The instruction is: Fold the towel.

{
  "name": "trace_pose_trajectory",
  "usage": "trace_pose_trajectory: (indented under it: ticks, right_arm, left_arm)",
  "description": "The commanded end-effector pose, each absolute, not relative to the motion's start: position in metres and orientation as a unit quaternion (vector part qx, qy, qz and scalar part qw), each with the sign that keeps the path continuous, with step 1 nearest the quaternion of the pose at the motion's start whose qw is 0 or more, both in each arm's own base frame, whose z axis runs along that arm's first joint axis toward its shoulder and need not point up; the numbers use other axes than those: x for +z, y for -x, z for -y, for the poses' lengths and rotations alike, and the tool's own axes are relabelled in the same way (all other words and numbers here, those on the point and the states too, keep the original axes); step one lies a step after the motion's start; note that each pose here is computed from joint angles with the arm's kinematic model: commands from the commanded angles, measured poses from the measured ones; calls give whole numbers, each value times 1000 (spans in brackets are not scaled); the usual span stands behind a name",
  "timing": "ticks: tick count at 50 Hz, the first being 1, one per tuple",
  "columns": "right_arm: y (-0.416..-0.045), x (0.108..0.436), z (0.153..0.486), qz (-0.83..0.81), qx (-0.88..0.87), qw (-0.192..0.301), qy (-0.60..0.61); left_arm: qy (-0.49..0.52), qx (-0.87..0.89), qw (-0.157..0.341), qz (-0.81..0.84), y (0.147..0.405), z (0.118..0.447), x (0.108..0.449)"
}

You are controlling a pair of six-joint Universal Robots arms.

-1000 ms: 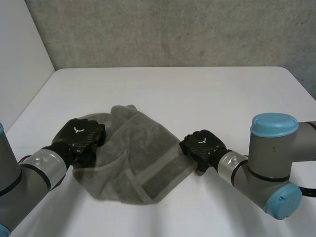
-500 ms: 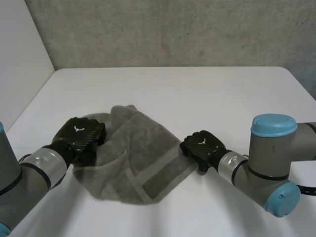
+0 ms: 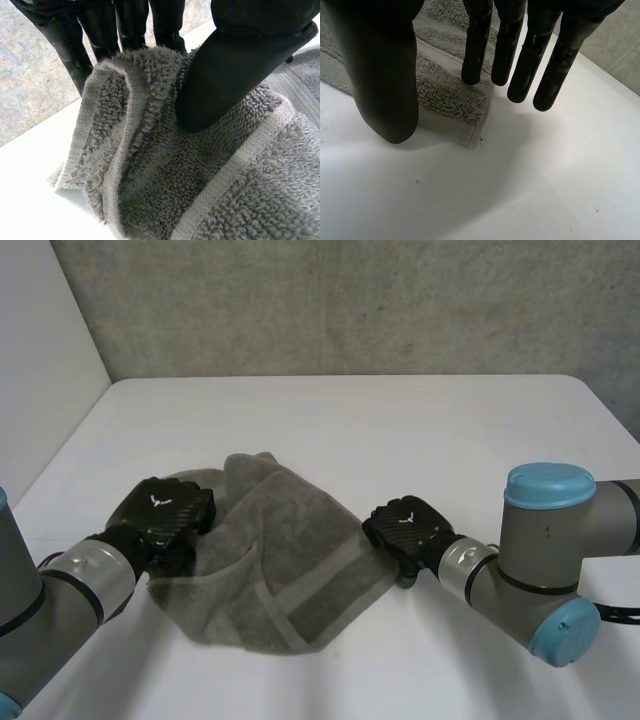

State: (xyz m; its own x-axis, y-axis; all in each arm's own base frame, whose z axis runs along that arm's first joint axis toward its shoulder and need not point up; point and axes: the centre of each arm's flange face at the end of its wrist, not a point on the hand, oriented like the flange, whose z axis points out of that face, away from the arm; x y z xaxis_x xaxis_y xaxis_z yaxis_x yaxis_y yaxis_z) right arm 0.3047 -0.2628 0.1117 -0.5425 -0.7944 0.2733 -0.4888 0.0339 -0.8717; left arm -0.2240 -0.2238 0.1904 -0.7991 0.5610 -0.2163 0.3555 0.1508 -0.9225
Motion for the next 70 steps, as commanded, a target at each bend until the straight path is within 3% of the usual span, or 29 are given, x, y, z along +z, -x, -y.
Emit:
trace_pose_trajectory:
  ticks: [1, 38, 50, 56, 70]
  right_arm:
    - [-308, 111, 266, -700, -528, 147, 457]
    - [-321, 119, 281, -684, -549, 148, 457]
    - [-322, 156, 287, -660, -588, 142, 446]
    - [-313, 144, 277, -694, -540, 149, 452]
    - [-289, 130, 267, -700, -518, 183, 455]
  left_arm:
    - [304, 577, 89, 753, 224, 224, 191]
    - [305, 574, 90, 754, 225, 226, 188]
    - [291, 594, 97, 744, 229, 239, 201]
    - [269, 600, 121, 744, 233, 240, 209]
    - [268, 586, 123, 755, 232, 236, 201]
